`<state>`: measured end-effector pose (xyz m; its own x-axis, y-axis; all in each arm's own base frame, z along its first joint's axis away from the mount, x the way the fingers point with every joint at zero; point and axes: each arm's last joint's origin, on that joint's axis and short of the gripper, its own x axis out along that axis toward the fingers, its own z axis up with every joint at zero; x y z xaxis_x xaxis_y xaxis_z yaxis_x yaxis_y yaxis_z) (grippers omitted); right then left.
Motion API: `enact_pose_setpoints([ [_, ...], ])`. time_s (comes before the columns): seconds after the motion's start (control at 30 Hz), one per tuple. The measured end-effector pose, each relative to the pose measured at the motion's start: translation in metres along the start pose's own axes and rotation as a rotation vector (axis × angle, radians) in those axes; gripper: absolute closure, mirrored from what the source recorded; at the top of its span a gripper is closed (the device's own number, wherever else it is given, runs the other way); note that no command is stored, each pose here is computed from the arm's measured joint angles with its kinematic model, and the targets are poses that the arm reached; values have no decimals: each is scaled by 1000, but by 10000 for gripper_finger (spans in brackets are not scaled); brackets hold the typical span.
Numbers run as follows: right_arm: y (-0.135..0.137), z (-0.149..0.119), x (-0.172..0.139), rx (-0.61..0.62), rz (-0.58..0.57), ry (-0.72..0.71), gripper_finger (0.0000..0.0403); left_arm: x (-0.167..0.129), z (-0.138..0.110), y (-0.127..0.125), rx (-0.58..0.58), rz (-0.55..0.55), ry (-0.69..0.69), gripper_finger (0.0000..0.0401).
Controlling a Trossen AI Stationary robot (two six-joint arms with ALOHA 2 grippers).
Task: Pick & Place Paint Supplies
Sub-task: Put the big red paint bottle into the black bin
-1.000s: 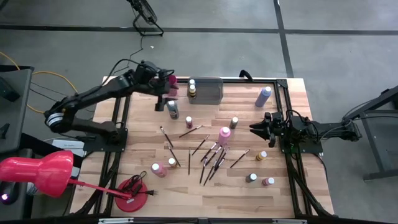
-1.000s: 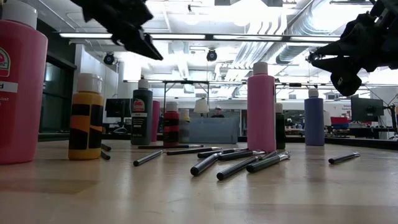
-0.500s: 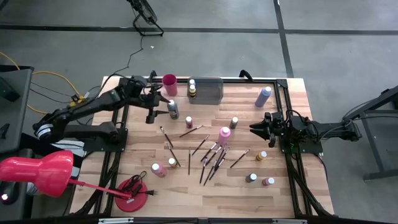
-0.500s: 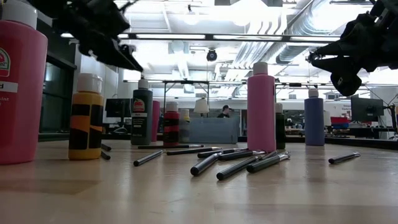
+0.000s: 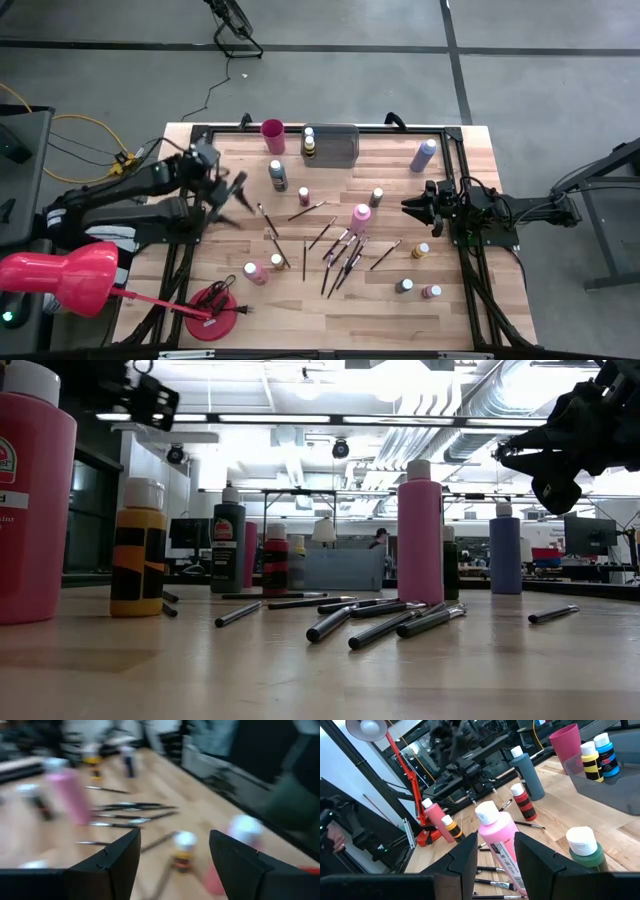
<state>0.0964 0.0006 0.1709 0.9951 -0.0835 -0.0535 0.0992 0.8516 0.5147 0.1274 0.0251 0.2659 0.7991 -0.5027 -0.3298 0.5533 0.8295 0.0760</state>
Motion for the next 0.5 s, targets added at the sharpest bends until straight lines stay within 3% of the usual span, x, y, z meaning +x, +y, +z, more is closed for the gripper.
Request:
enact_pose_setpoints([
  [0.27,0,0,0,0,0,0,279,30,-20,-34,26,-252,43,171],
  [0.5,0,0,0,0,0,0,279,62,-21,-49,42,-309,35,171],
])
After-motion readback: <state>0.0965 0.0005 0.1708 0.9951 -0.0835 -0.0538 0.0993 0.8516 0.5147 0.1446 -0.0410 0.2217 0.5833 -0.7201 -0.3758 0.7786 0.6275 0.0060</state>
